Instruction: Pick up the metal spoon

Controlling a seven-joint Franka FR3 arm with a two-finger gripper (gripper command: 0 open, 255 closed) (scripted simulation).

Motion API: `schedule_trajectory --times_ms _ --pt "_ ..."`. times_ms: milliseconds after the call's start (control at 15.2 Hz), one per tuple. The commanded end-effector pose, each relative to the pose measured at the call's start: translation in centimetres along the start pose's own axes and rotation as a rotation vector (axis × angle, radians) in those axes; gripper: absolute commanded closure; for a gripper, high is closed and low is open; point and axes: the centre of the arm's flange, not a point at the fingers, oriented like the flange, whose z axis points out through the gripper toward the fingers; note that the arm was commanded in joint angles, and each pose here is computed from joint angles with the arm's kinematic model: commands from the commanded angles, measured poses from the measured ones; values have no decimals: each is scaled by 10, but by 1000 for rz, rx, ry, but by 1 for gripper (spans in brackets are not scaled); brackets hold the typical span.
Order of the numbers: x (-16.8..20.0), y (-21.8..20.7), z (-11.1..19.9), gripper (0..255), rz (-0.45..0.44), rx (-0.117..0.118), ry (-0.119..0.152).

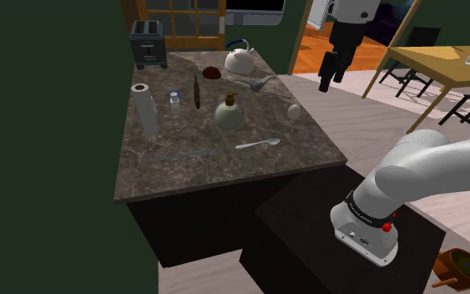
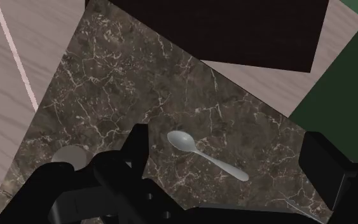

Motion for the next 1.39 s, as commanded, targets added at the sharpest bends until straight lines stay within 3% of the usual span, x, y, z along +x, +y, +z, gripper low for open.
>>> schedule_trajectory --times_ms 0,660,1320 --pt "0 0 0 0 0 0 0" --pt "60 21 109 0 -315 53 97" --pt "134 16 213 0 -630 105 193"
